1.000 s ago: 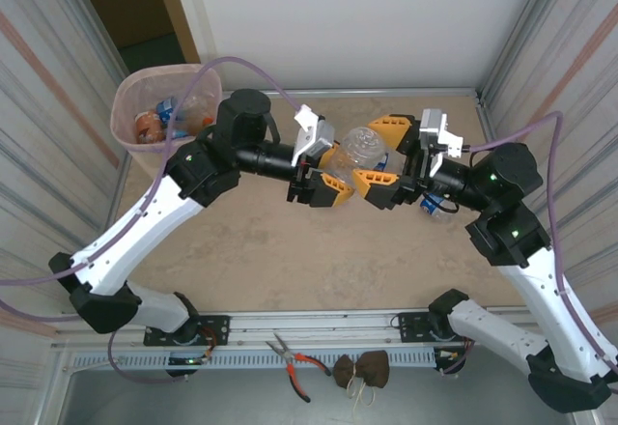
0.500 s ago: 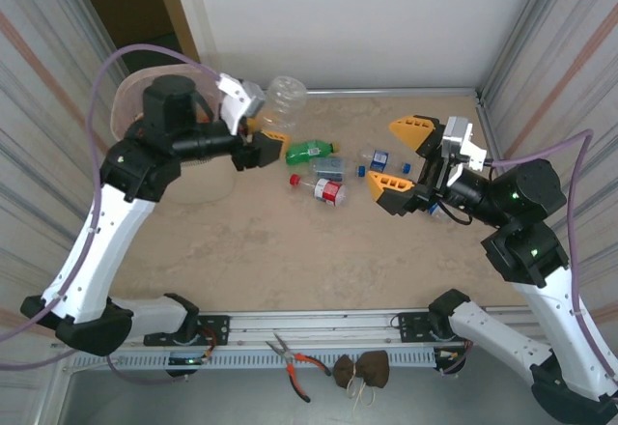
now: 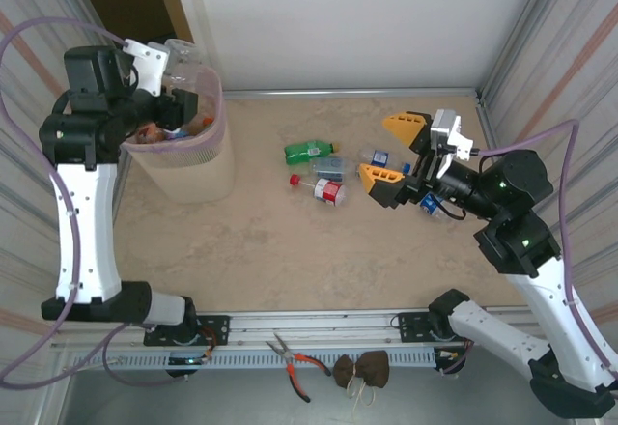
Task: Put the plastic bottles in the bin
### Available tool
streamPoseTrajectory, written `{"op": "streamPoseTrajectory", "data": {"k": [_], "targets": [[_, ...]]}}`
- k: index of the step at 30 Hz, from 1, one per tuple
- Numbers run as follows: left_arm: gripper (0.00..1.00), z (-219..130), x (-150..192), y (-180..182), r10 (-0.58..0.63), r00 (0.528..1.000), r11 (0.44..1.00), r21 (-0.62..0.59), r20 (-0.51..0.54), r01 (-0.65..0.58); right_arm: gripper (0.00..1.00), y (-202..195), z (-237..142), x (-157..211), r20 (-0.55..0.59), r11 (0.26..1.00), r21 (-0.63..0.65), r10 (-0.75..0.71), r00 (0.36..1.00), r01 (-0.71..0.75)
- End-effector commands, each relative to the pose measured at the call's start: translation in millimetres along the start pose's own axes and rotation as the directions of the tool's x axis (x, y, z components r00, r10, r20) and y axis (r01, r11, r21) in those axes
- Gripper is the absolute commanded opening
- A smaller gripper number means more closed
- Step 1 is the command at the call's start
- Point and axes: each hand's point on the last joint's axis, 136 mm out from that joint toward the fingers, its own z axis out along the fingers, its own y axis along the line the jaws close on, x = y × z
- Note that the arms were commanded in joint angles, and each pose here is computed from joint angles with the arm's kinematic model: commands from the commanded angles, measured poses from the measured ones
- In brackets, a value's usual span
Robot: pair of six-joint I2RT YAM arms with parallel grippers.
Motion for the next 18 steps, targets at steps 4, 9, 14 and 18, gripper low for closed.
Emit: {"op": "streamPoseTrajectory", "data": {"k": [4,9,14,18], "targets": [[0.56,24,28,53,-0.006,0.984,0.988,-0.152,-0.178,-0.021,0.96,3,-3,-16,0.033,0.999,0.006,-0.047,0.998,0.047],[0.55,49,49,88,-0.017,0.957,0.966,-0.252,-0.291,-0.059,0.96,3,-5,-14,0.029,0.999,0.013,-0.053,0.998,0.052],[0.52,80,68,108,0.024,0.918,0.953,-0.269,-0.396,-0.141,0.96,2,-5,-11,0.02,0.998,0.019,-0.054,0.998,0.053],[0.51,104,77,123,0.058,0.894,0.94,-0.278,-0.444,-0.199,0.96,0,-5,-10,0.014,0.998,0.026,-0.058,0.998,0.057]]}}
